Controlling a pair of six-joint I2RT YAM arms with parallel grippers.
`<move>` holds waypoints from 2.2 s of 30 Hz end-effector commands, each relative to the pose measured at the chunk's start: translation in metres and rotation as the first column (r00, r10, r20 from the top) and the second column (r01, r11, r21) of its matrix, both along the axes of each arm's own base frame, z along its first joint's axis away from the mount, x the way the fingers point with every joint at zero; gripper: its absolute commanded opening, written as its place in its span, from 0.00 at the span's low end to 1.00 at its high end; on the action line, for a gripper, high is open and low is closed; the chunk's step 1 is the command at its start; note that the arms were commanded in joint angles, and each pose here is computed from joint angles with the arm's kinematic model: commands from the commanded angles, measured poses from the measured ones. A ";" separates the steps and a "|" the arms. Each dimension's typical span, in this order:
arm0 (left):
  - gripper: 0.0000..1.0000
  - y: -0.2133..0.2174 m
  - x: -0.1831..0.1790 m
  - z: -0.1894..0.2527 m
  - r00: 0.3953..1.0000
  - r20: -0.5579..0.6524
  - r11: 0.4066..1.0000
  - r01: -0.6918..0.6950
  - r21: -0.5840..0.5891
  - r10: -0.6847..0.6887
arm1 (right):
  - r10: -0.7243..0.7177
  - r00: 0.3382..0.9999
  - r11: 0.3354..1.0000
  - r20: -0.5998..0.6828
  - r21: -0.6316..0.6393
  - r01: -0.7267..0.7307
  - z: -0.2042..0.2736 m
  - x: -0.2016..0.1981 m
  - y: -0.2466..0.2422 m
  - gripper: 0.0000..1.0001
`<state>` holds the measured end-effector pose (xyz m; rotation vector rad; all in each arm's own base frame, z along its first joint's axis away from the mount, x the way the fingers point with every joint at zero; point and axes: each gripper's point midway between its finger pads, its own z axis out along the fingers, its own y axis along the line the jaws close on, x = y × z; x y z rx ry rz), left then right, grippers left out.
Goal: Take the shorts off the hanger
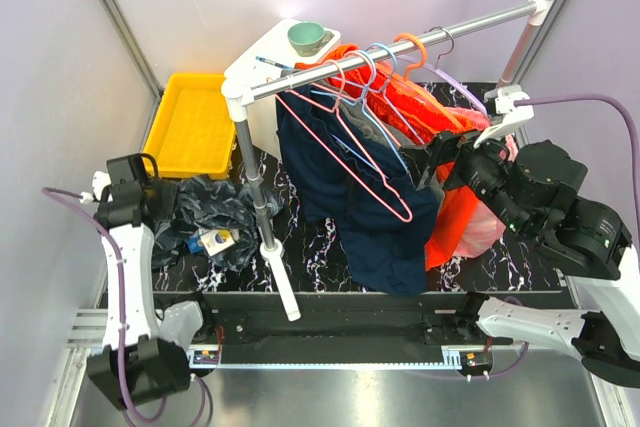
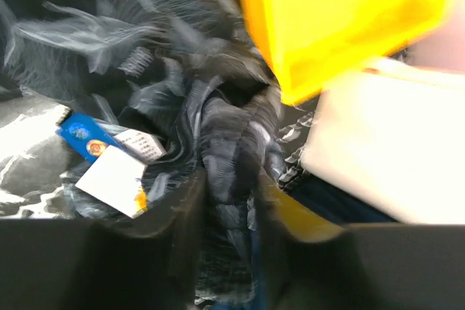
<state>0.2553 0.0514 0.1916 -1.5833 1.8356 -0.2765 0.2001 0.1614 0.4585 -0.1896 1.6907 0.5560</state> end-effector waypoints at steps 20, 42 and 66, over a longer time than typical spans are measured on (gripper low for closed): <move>0.91 0.045 0.009 -0.131 0.706 -0.519 0.762 0.630 0.150 -0.482 | -0.045 0.992 0.999 0.115 0.006 0.045 0.025 -0.002 -0.022 1.00; 0.00 0.014 0.027 -0.097 0.859 -0.290 0.886 0.459 0.071 -0.421 | 0.003 0.995 1.000 0.102 0.011 -0.004 0.026 -0.004 -0.011 1.00; 0.00 0.011 0.144 0.220 0.796 0.407 0.854 0.246 0.459 -0.448 | -0.016 0.997 0.999 0.076 -0.026 0.018 0.025 0.002 -0.008 1.00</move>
